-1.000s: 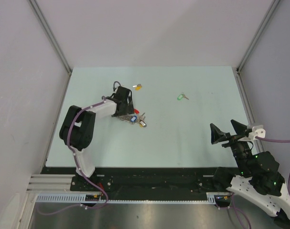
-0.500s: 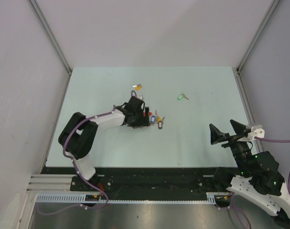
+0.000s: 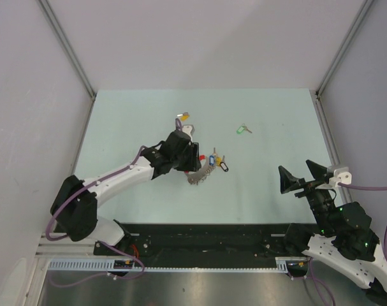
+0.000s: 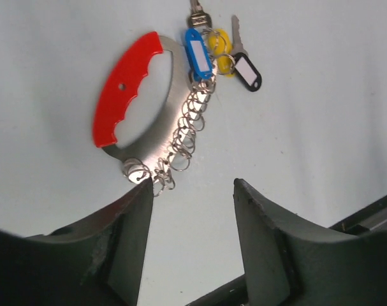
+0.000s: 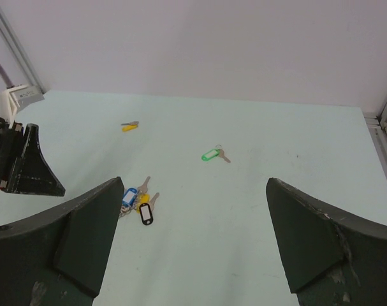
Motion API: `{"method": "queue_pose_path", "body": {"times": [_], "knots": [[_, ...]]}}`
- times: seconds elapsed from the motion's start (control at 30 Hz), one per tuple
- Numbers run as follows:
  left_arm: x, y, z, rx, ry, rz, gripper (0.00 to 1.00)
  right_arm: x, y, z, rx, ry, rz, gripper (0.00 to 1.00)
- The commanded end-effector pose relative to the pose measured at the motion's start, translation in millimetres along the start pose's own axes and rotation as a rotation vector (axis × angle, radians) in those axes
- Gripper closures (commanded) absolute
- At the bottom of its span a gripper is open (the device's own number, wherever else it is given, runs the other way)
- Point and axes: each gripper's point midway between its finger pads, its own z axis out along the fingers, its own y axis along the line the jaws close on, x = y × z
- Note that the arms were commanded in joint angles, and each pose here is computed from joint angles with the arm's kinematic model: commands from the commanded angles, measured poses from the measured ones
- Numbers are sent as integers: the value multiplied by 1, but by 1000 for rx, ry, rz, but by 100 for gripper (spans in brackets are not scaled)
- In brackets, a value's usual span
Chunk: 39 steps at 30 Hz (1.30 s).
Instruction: Put the keys on the keyring
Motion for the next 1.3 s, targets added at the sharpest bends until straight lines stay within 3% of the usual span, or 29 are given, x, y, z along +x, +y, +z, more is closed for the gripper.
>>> {"method": "queue_pose_path", "body": {"times": [0.0,0.33,0.6,0.87,1.03,1.17,1.27], "knots": [[18,34,3,-115,49,125,47,-3,3,-1,-26,-15,1,1],[49,63,33,-165,171,83,54,-3,5,-1,-37,-12,-2,1],[63,41,48,-59,232,21,57,-3,5,-1,-40,-14,-2,2],[80,-14,47,76,287,18,57,-3,6,-2,-46,-12,-1,2],[75,-48,29,155,251,9,55,-13,7,-2,-46,-4,26,2],[60,-42,11,118,180,10,53,-14,19,7,-52,92,0,0],[36,-29,-11,54,88,38,49,7,43,22,-67,239,-26,0]]}}
